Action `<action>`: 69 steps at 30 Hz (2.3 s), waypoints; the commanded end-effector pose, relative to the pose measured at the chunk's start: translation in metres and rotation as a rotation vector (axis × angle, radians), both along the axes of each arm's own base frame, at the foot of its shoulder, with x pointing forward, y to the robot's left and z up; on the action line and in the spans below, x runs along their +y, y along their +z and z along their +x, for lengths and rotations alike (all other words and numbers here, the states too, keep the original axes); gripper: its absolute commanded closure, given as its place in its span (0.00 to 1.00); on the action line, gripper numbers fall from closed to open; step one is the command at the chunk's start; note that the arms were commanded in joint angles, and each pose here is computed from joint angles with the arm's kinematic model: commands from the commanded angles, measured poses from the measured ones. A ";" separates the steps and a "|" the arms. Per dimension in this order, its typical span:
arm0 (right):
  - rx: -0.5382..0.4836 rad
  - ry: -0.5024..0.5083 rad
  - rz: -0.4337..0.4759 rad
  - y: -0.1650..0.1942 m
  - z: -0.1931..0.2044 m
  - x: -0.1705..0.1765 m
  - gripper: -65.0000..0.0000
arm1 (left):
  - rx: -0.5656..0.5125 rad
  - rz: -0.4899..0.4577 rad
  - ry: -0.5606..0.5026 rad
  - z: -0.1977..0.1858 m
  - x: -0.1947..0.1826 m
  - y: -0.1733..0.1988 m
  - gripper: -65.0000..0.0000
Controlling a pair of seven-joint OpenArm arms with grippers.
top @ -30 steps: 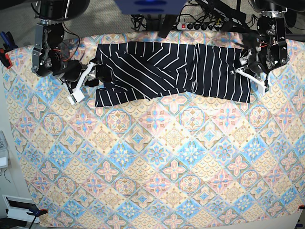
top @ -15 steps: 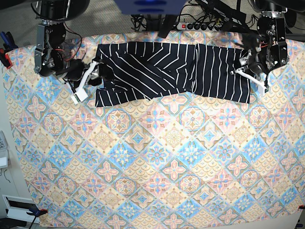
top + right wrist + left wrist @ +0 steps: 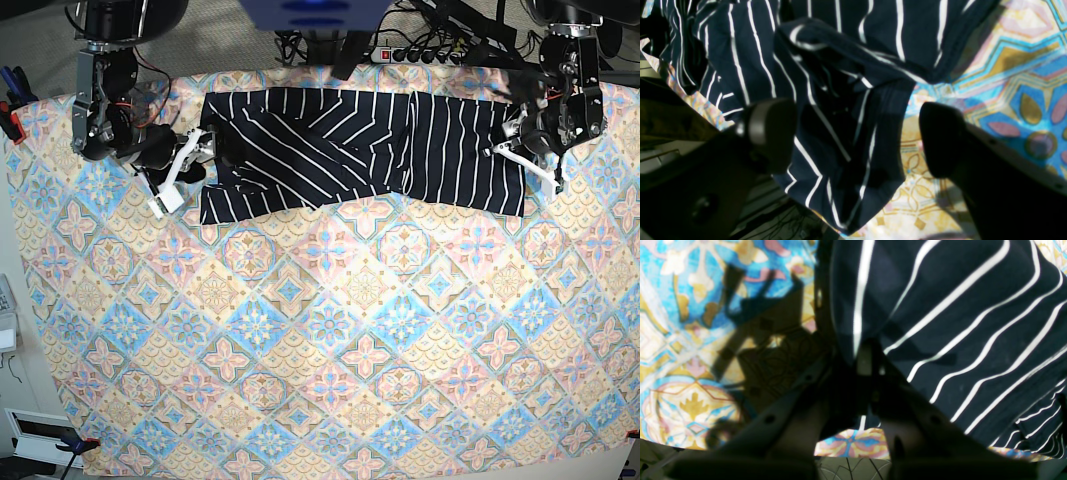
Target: Fold the T-shirt properly
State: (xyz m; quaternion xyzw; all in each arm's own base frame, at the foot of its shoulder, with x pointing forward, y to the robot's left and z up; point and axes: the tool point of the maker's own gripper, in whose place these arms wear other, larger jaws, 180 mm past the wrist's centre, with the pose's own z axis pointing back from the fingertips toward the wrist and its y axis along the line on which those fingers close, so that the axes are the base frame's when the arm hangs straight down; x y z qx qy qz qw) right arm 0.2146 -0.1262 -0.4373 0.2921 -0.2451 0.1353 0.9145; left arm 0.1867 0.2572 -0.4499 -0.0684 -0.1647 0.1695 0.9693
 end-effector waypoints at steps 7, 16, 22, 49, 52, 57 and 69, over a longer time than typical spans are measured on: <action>-0.011 -0.008 0.018 0.001 0.004 -0.002 0.12 | -0.028 0.011 -0.008 0.007 0.004 0.008 1.00; 0.048 -0.017 0.083 -0.022 -0.009 0.017 0.12 | -0.030 0.011 -0.008 0.007 0.004 0.008 1.00; 0.059 0.005 0.124 -0.032 -0.008 0.036 0.12 | -0.030 0.011 -0.008 0.007 0.004 0.008 1.00; -0.055 0.017 0.116 -0.005 0.028 0.035 0.99 | -0.054 -0.049 0.012 0.015 -0.018 0.006 1.00; -0.115 0.001 0.088 0.011 0.041 0.019 0.99 | -0.068 -0.072 0.018 0.021 -0.028 0.006 1.00; -0.214 -0.006 0.048 0.038 0.063 0.001 0.99 | -0.098 -0.125 0.033 0.033 -0.049 0.007 1.00; -0.374 0.074 0.005 0.087 0.084 0.006 0.99 | -0.170 -0.274 -0.024 0.072 -0.127 0.019 1.00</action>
